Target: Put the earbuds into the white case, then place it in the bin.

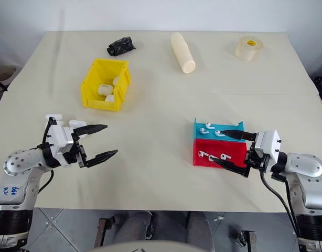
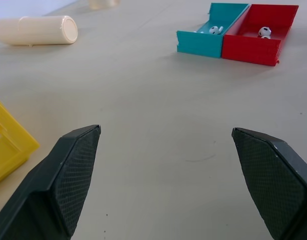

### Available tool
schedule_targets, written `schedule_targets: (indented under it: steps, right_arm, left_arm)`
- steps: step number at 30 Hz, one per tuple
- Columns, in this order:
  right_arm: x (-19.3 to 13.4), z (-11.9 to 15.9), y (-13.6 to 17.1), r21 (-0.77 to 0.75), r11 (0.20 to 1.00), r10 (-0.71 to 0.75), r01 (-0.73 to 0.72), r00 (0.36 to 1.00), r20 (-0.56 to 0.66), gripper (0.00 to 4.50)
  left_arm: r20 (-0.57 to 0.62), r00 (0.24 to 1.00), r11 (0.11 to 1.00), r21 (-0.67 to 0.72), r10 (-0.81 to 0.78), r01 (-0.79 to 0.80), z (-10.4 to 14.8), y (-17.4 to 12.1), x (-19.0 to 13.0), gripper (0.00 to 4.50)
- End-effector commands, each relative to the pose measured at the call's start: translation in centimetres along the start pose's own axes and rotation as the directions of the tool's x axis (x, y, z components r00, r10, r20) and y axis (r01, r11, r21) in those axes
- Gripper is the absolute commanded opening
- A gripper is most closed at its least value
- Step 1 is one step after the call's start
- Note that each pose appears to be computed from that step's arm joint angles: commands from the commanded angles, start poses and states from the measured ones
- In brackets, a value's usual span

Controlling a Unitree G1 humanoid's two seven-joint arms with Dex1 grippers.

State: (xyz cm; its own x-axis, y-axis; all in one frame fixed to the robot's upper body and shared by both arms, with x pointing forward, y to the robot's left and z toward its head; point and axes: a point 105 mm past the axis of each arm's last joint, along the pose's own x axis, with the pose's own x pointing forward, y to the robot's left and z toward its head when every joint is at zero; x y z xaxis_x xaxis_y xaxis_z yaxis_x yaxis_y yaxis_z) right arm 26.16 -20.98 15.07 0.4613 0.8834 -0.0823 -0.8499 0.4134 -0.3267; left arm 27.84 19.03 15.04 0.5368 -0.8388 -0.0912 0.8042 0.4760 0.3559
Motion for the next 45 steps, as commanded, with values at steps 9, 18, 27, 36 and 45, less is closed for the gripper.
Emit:
schedule_targets:
  steps: [9, 18, 27, 36, 45]
  right_arm:
    - [-0.1, 0.4, -0.5, -0.034, 0.999, -0.020, 0.020, 0.999, 0.029, 4.50]
    - [0.1, 0.4, -0.5, -0.034, 0.999, -0.006, 0.008, 1.000, 0.030, 4.50]
    - [0.2, 0.4, -0.5, -0.036, 0.999, -0.001, 0.002, 1.000, 0.031, 4.50]
    - [1.6, 1.1, 0.4, -0.050, 0.998, 0.048, -0.044, 0.995, 0.083, 4.50]
    - [5.2, 3.5, 2.3, -0.109, 0.986, 0.144, -0.123, 0.965, 0.220, 4.50]
  left_arm:
    - [0.028, 0.999, 0.998, 0.057, 0.029, -0.030, 0.8, 0.6, 0.3, 4.48]
    - [0.042, 0.999, 0.998, 0.058, 0.024, -0.027, 1.0, 0.3, 0.4, 4.48]
    - [0.050, 0.999, 0.999, 0.044, 0.022, -0.024, 1.1, 0.2, 0.3, 4.48]
    - [0.000, 0.968, 0.968, -0.040, 0.249, -0.249, 0.1, 2.3, -2.3, 4.48]
    - [-0.220, 0.722, 0.708, -0.152, 0.656, -0.690, -2.6, 2.4, -9.8, 4.48]
